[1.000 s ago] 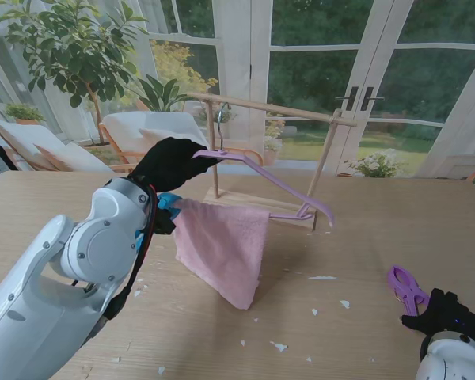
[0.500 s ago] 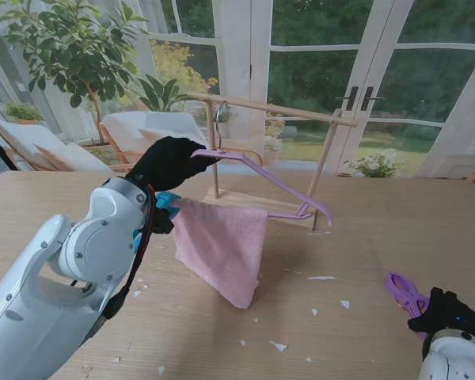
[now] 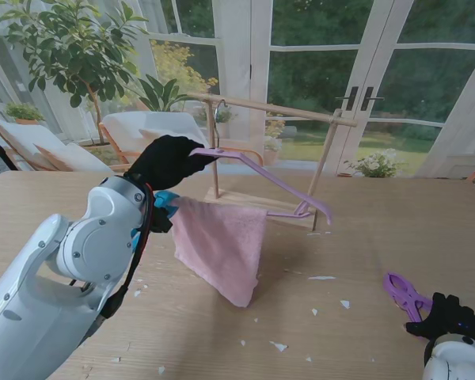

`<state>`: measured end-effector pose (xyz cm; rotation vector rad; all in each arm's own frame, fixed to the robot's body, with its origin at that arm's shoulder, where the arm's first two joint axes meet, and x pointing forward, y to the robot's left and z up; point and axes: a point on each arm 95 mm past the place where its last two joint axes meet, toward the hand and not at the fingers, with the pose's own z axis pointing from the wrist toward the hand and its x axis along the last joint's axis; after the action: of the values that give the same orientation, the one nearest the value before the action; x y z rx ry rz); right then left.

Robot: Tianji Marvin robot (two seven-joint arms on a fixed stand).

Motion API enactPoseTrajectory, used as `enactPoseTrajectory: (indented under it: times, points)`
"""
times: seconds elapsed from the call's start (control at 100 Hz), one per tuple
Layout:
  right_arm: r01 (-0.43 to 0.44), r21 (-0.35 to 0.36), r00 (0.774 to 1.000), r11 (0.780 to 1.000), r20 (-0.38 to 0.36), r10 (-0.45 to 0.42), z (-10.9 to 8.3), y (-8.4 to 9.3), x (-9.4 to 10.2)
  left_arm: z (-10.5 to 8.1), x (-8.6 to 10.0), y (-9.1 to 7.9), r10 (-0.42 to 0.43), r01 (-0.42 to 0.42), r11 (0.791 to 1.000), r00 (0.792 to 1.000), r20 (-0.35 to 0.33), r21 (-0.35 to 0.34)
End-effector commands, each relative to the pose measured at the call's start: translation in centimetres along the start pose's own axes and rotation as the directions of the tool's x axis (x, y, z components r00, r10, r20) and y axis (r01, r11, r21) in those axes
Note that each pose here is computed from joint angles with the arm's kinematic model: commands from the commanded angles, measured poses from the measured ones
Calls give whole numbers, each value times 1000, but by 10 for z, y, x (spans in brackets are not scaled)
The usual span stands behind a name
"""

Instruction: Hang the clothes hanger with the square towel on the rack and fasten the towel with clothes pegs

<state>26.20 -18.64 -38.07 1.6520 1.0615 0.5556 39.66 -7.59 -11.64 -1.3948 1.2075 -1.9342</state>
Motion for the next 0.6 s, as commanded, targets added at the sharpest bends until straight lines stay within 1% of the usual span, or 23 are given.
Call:
enactPoseTrajectory:
  times: [0.0, 0.26, 0.45, 0.59]
  points:
    - [-2, 27, 1000, 1000, 2, 2, -6, -8, -1, -1, 4, -2, -5, 5, 1000, 1000, -13, -6]
    - [8, 35, 1000, 999, -1, -8, -12, -15, -5, -2, 3, -3, -6, 6, 1000, 1000, -15, -2]
    - [3, 4, 1000, 1000, -5, -3, -12, -22, -6, -2, 3, -5, -4, 4, 1000, 1000, -18, 1]
    - [-10, -22, 1000, 1000, -9, 10, -12, -24, -7, -2, 3, -5, -5, 5, 1000, 1000, -21, 0]
